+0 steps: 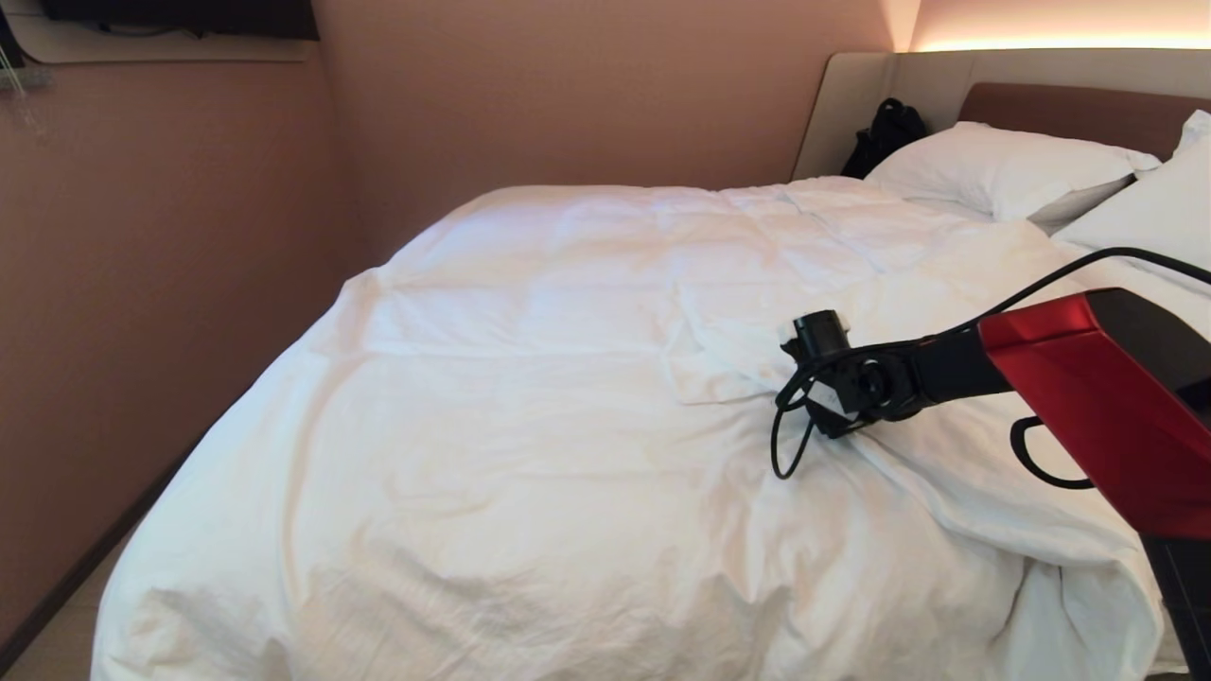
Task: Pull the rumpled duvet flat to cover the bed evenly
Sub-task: Flatten the corners of the folded blanket
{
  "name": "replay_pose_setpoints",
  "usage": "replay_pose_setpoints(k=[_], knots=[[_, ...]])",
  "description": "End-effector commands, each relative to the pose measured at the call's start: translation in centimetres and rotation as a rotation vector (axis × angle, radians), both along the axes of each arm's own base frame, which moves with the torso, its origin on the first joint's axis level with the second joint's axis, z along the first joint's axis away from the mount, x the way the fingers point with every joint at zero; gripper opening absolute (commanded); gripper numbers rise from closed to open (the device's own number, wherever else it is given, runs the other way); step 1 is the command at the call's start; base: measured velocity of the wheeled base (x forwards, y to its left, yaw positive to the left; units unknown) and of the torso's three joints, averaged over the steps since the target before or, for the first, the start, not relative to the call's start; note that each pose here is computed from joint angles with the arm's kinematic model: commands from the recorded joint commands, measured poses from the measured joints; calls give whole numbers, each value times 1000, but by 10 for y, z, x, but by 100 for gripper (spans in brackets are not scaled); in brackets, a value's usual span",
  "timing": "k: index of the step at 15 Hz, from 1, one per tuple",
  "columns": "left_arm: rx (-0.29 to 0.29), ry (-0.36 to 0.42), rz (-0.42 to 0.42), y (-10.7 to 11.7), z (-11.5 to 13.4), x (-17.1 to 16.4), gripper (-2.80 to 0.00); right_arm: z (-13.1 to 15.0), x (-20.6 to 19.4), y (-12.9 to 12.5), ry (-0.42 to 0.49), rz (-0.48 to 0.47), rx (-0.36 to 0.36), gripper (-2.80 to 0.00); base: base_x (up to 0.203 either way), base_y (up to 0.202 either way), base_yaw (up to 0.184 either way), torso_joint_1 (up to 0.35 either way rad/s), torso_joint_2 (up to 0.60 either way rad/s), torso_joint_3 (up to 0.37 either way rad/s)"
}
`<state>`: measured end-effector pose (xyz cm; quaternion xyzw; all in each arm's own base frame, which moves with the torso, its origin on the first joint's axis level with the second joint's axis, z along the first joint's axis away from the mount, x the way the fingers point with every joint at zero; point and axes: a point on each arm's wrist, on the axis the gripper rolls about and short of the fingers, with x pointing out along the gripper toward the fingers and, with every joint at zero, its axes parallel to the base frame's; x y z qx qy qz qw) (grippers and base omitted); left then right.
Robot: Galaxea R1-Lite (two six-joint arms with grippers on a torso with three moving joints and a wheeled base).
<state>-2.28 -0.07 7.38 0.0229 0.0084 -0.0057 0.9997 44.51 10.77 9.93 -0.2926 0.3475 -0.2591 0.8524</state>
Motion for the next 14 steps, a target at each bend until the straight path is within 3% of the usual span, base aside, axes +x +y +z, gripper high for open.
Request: replay_pose_setpoints(k=[1, 14], knots=[[0, 0, 0, 0, 0, 0, -280, -1, 2, -7, -1, -24, -8, 0, 0, 0, 0, 0, 0, 0], [0, 0, 0, 0, 0, 0, -280, -1, 4, -18, -11, -51, 11, 0, 0, 0, 0, 0, 0, 0]])
